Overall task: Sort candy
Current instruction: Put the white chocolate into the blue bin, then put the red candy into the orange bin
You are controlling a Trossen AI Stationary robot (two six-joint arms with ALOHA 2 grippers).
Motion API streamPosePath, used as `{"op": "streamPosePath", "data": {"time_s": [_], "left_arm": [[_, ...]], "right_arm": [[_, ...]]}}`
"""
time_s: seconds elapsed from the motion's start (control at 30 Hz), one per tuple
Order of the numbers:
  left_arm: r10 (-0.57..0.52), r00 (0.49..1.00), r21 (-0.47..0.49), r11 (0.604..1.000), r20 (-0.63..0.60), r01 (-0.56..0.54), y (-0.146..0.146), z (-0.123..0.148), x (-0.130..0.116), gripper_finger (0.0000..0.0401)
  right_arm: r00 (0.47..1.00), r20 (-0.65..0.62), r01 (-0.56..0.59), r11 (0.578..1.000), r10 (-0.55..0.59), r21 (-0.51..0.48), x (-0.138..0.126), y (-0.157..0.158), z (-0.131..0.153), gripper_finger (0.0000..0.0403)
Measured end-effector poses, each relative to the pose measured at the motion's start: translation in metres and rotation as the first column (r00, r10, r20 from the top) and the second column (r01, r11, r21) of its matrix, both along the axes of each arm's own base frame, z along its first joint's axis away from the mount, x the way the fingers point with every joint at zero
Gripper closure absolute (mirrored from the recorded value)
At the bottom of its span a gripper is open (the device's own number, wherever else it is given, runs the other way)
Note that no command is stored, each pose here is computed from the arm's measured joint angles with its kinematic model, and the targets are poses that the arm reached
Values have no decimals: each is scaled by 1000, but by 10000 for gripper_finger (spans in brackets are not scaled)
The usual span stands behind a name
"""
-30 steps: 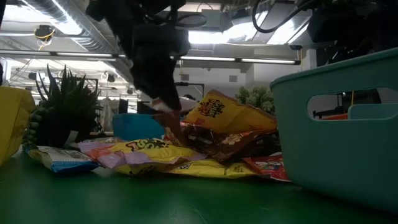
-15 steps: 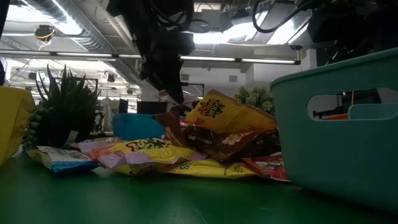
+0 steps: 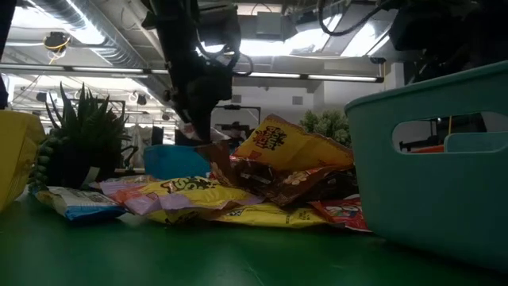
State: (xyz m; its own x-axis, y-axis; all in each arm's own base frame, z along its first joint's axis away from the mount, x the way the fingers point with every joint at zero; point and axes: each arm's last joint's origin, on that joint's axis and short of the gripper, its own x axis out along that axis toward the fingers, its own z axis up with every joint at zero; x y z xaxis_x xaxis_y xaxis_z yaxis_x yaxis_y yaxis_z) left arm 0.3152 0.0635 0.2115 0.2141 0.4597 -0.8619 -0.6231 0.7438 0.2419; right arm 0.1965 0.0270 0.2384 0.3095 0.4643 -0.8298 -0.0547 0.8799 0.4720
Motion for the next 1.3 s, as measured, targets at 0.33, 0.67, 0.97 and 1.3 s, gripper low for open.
{"op": "streamPosePath", "data": {"time_s": [0.33,0.67,0.97,1.3], "left_arm": [[24,1000,1,1000,0,-24,7,0,-2,284],[25,1000,3,1000,3,-25,7,0,-1,249],[16,1000,-14,1000,26,-16,4,0,1,244],[-101,986,10,995,133,100,-15,5,16,244]], "right_arm": [[960,279,-4,1000,-2,20,23,2,14,210],[903,429,-8,999,-6,31,34,2,24,210],[881,472,34,999,-19,-24,37,1,26,210],[838,545,54,997,-16,-54,41,0,31,210]]}}
